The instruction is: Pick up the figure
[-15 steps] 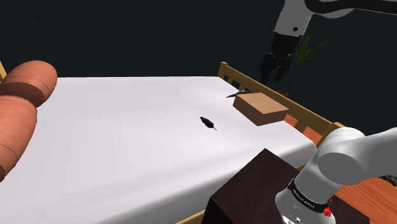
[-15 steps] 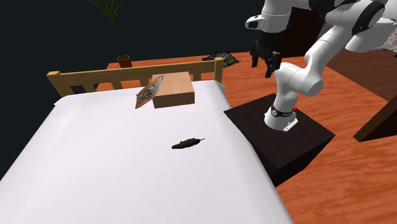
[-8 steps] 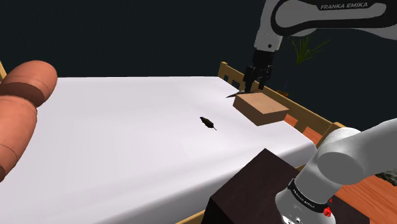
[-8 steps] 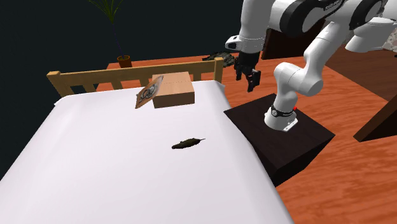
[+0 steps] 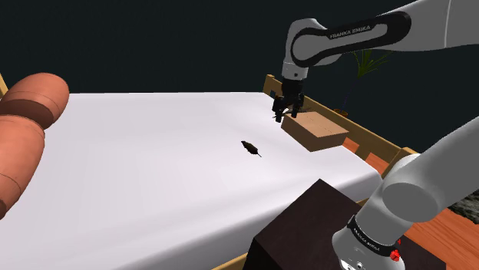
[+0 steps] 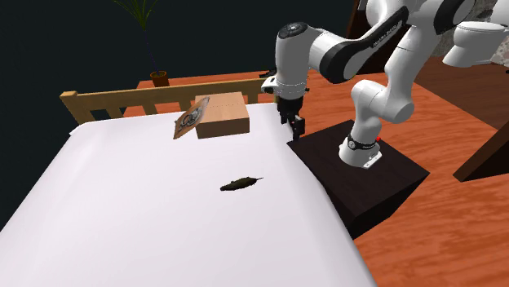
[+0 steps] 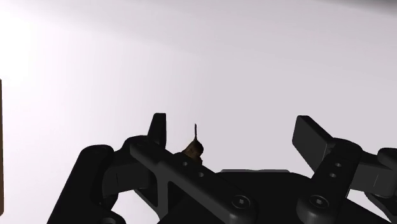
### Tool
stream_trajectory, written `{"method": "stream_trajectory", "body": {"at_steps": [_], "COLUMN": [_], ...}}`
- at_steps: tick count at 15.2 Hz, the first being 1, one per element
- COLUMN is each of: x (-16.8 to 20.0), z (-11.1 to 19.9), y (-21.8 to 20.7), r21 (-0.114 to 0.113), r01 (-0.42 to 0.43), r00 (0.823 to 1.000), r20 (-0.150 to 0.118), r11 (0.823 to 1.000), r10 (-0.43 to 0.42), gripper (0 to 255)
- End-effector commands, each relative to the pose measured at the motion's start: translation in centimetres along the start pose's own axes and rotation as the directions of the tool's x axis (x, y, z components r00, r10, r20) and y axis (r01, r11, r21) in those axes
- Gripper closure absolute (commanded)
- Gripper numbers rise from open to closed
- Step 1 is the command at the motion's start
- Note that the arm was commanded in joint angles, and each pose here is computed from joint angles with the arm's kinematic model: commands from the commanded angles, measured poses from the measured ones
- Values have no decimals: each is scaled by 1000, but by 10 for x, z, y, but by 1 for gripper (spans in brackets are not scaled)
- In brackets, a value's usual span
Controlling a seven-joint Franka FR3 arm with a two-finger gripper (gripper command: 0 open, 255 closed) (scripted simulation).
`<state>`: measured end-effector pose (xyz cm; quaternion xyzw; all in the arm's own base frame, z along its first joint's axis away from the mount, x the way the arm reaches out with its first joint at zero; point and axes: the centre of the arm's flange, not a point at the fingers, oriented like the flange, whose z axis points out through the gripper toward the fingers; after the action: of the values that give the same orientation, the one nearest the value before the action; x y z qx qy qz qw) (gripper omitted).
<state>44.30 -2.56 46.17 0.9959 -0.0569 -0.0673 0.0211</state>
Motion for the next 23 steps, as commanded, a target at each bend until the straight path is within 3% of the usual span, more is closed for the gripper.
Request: {"method": "stream_trajectory", "body": {"at_steps": [1,23], "x": [21,232], "z": [17,219], "y": [1,19], "r21": [-5,-60], "r01": [2,28], "r00": [1000,991], "r20": [11,132], "r11": [1000,998], "r10": [-2,-20], "gripper": [0,0]}}
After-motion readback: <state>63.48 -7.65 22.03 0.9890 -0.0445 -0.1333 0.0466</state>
